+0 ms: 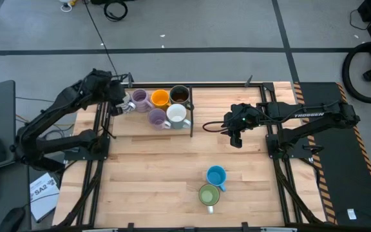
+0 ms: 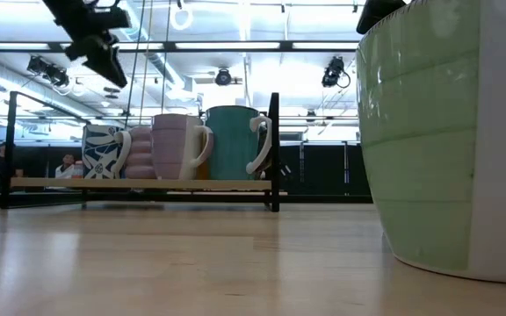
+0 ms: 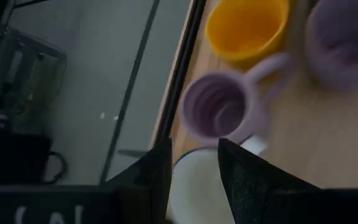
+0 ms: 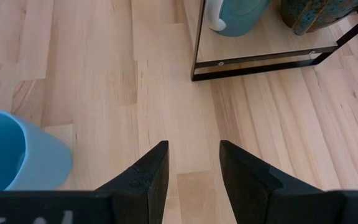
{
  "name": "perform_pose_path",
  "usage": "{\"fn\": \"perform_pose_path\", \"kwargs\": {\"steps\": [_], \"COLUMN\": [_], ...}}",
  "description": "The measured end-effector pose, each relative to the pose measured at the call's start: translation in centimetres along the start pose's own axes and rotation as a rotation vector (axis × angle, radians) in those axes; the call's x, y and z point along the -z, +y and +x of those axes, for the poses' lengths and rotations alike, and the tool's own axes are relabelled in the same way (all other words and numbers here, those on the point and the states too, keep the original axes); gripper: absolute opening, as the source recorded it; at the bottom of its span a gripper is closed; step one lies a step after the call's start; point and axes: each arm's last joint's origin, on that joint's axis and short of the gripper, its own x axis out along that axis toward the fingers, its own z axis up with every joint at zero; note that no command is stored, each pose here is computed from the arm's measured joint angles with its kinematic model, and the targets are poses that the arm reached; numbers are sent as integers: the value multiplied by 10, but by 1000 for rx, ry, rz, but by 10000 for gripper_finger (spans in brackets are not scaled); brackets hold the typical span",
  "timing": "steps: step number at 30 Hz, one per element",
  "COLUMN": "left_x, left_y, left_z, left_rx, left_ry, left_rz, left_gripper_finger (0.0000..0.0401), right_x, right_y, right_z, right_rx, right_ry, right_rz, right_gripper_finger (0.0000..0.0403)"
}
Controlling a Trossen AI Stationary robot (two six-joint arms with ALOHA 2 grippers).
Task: Place coffee mugs
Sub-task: Put the green mug on the shelf
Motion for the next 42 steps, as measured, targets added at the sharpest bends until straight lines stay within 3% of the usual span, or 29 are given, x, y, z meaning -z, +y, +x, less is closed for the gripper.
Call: {"fn": "perform_pose_path", "kwargs": {"steps": [8,12,18,25,34,42], "left_x": [-22,-39,-65,-98,-135,-152], "left_y": [-31,-48,-73,-111,-177,-242], "left_z": [-17,-25,-39,-45,-39,-27], "left_rx": [243,349,499,570,629,705], "left_ry": [-197,-294,-458,-572,-687,-723], "left_rz": [-281,-349,-391,-417,-383,-405], "left_gripper_finger": [137,137,137,137,137,137], "right_x": [0,0,0,-2,-2,-3], "right_y": [0,0,0,0,0,0], "right_z": [0,0,0,0,0,0], "right_rx": [0,0,-1,-2,-2,-2], "right_ry": [-3,-5,-5,-16,-24,-26], "right_rz": [0,0,11,11,11,11], "right_gripper_finger": [148,148,148,148,148,148]}}
